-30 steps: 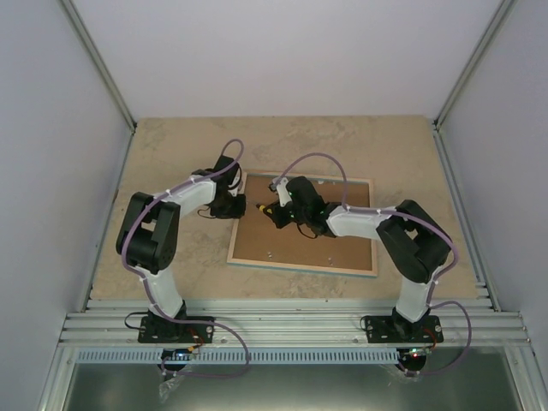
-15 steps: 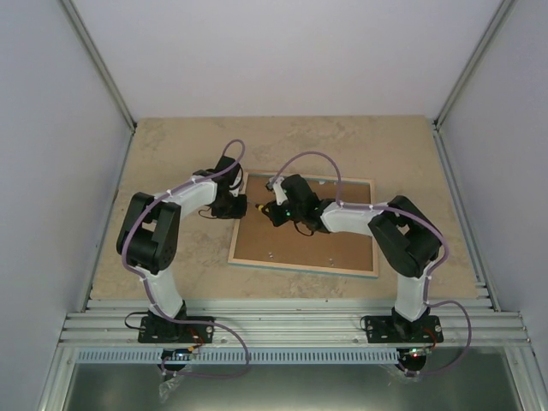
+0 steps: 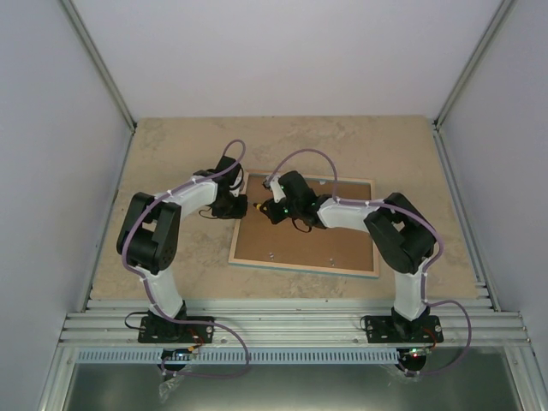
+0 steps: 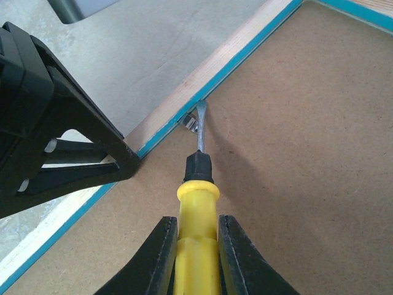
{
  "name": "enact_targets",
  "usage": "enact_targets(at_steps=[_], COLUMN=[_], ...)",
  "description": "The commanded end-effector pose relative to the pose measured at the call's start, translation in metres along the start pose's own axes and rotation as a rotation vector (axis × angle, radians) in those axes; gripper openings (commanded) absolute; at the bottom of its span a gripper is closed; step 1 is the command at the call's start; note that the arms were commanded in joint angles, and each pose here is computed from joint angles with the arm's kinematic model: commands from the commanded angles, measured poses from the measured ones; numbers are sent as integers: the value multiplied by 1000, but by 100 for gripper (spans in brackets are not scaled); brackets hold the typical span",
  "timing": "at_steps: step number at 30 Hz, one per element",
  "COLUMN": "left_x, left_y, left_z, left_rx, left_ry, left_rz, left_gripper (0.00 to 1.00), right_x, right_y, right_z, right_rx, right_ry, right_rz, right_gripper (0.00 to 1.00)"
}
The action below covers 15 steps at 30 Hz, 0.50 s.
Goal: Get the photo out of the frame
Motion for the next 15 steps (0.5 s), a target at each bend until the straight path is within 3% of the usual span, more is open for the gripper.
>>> enact_targets(at_steps=[1, 15], left_x=[12, 12], left_y=[-9, -4], left_z=[5, 7], left_rx=[40, 12], left_ry=[43, 39], left_rz=[0, -3], left_gripper=[6, 6], right_x=[7, 31], right_y=[9, 24], right_z=[5, 3], right_rx=[-62, -154], right_ry=[48, 154], right_rz=[-26, -63], right_gripper=[1, 0])
Point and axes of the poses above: each gripper's point midway between its finger pads, its own z axis out along the fingers, its own y axis along the line the jaws close on, x = y × z, the point moved 1 cm from there along -z, back along the fingers, and after that the axes turned 13 degrees about -z, right-handed, at the moved point
